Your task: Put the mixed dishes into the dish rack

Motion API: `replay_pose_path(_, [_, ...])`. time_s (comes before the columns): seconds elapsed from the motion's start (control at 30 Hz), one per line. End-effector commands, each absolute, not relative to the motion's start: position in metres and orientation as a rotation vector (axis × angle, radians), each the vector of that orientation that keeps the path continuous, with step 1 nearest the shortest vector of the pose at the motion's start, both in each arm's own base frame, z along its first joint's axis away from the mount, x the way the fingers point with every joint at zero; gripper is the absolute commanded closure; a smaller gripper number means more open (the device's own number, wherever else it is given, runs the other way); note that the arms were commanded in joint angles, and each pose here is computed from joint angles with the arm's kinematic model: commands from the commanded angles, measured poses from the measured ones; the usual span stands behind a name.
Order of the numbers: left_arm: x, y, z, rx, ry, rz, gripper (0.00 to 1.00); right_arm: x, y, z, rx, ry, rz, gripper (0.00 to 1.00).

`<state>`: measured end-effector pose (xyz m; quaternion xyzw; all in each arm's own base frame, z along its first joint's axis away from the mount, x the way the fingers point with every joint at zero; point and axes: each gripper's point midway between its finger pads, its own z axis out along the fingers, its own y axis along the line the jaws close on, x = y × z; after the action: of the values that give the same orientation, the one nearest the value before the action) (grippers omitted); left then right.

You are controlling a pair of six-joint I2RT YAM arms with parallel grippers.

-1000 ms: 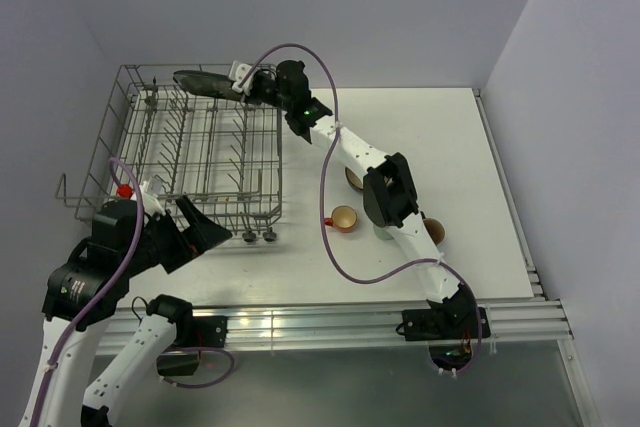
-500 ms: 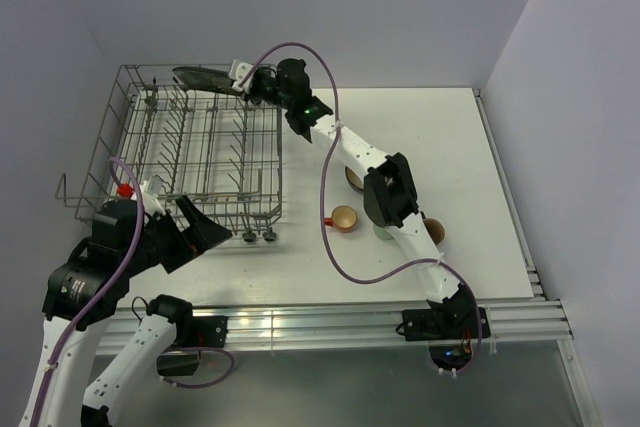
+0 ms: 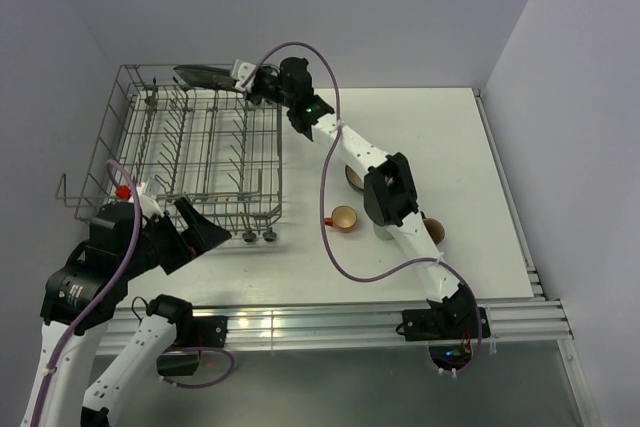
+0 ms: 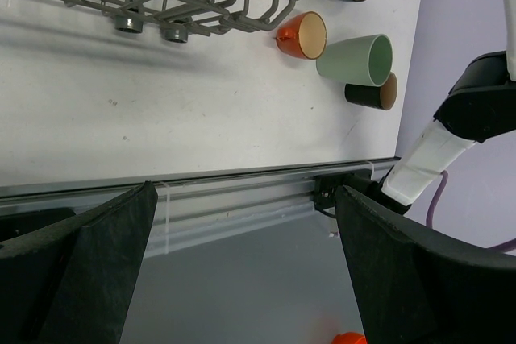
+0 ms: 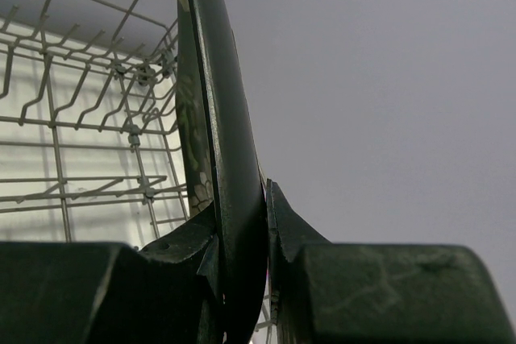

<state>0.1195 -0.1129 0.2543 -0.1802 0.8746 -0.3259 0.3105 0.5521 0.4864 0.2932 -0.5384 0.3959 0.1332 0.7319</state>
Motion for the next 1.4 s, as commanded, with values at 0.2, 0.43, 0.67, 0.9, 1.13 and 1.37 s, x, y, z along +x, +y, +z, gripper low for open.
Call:
replay_pose_path(0.2, [0.118,-0.113,0.254,-0.503,2.28,-0.881,0.01,0.553,0.465,0.383,-1.046,0.605,0.166,1.0])
replay_pose_path(0.43, [0.118,-0.113,0.253,-0.512,2.277,-0.893,0.01,0.558,0.466,0.366,-1.053,0.636,0.184,1.0])
replay_pose_path(0.67, [0.117,-0.113,0.251,-0.516,2.28,-0.888,0.01,0.563,0.468,0.352,-1.049,0.674,0.199,1.0])
replay_pose_path(0.9, [0.116,-0.114,0.248,-0.509,2.289,-0.898,0.01,0.566,0.472,0.331,-1.074,0.704,0.213,1.0])
replay_pose_path(1.13, [0.114,-0.113,0.247,-0.526,2.284,-0.898,0.01,0.566,0.48,0.312,-1.096,0.725,0.227,1.0])
replay_pose_path(1.37, [0.111,-0.112,0.247,-0.548,2.28,-0.902,0.01,0.567,0.488,0.29,-1.104,0.756,0.243,0.93])
